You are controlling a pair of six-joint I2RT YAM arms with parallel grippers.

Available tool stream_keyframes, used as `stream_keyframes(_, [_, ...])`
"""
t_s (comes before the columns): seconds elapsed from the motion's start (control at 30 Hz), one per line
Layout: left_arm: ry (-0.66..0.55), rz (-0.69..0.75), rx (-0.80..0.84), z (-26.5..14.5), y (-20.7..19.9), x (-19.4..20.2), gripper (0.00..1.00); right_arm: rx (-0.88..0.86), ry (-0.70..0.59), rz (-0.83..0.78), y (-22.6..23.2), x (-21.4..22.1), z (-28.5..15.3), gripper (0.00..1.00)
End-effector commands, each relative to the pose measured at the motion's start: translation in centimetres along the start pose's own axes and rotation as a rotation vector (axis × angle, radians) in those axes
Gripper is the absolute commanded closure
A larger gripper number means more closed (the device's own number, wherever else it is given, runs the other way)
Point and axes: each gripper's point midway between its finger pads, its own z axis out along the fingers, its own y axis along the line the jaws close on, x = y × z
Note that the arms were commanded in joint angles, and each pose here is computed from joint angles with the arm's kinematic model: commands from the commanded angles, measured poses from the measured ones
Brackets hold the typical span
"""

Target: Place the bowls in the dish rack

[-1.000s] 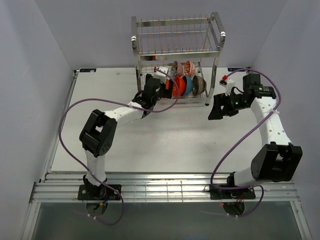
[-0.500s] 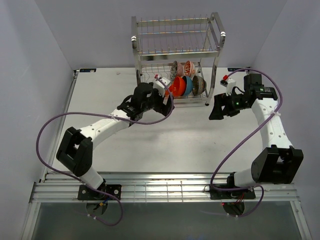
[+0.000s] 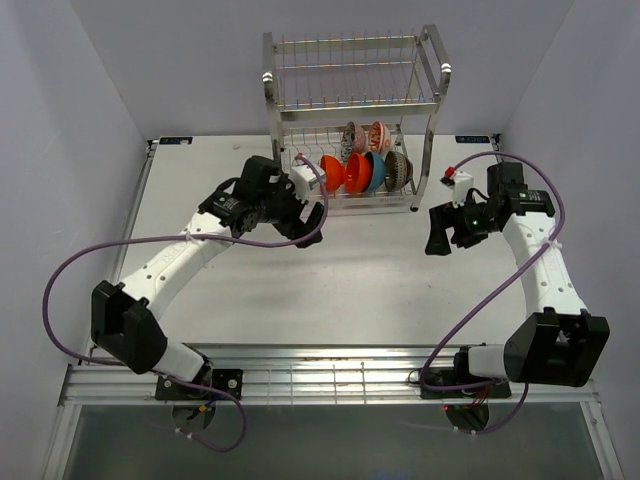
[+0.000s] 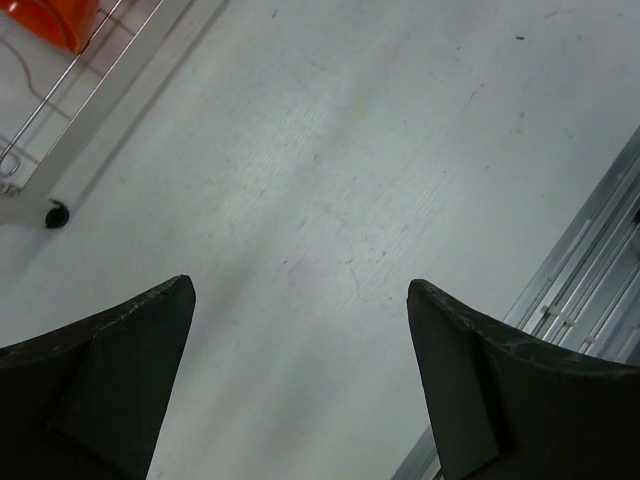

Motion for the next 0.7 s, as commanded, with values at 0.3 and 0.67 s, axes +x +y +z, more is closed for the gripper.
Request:
stream_keyframes(0.3, [0.079, -0.083, -0.342, -8.5, 8.3, 7.9, 0.02, 0.143, 0.009, -0.036, -1.9, 1.9, -0.3, 0.1])
stream_keyframes(0.67, [0.089, -0.191, -0.373, -9.6, 10.6, 10.5, 0.02, 0.151, 0.021, -0.027, -2.1, 2.6, 0.1, 0.1])
